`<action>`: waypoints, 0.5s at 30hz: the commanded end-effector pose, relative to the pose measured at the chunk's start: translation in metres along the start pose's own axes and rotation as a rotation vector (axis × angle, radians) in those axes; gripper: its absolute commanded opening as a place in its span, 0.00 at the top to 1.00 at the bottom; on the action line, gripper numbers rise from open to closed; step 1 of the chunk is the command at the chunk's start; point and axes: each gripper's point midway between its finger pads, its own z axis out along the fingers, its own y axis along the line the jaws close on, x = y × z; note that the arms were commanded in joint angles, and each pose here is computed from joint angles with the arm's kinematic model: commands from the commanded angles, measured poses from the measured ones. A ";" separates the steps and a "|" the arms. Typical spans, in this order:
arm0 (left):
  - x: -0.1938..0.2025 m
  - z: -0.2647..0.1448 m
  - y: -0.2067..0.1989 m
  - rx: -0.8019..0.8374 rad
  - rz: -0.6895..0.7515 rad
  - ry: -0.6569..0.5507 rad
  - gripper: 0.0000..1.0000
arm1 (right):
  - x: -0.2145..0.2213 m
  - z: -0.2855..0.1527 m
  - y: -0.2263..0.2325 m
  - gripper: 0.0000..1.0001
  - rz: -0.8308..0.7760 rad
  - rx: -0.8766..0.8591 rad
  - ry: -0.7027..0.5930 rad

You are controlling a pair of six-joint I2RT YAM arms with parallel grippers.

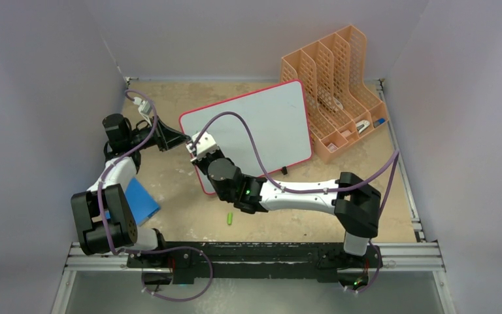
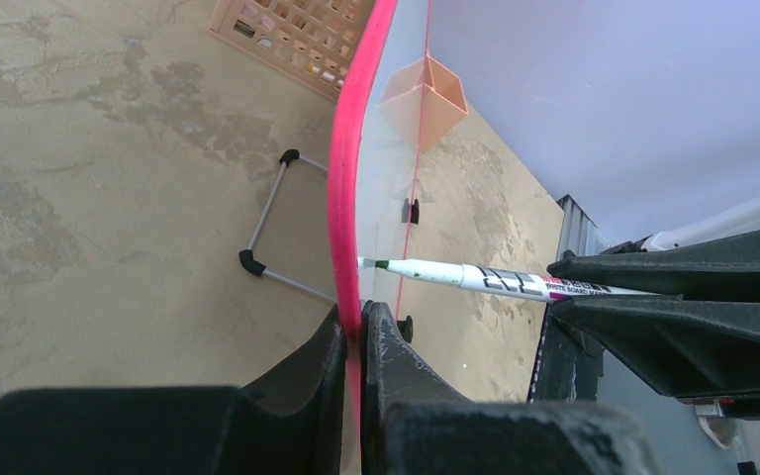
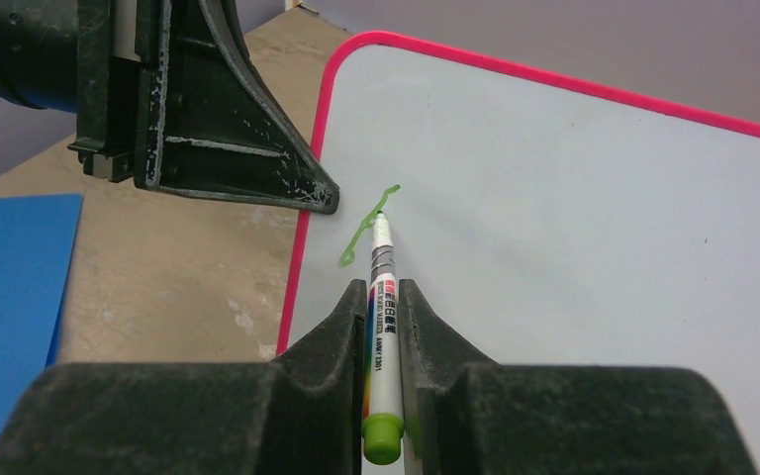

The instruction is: Write a sentence on the whiteboard

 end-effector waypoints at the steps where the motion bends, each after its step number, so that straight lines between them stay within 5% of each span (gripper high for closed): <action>1: -0.004 0.003 -0.011 0.038 0.072 0.010 1.00 | -0.024 0.001 -0.019 1.00 0.055 0.069 -0.043; 15: -0.004 0.003 -0.012 0.038 0.072 0.010 1.00 | -0.003 -0.006 -0.026 1.00 0.068 0.091 0.011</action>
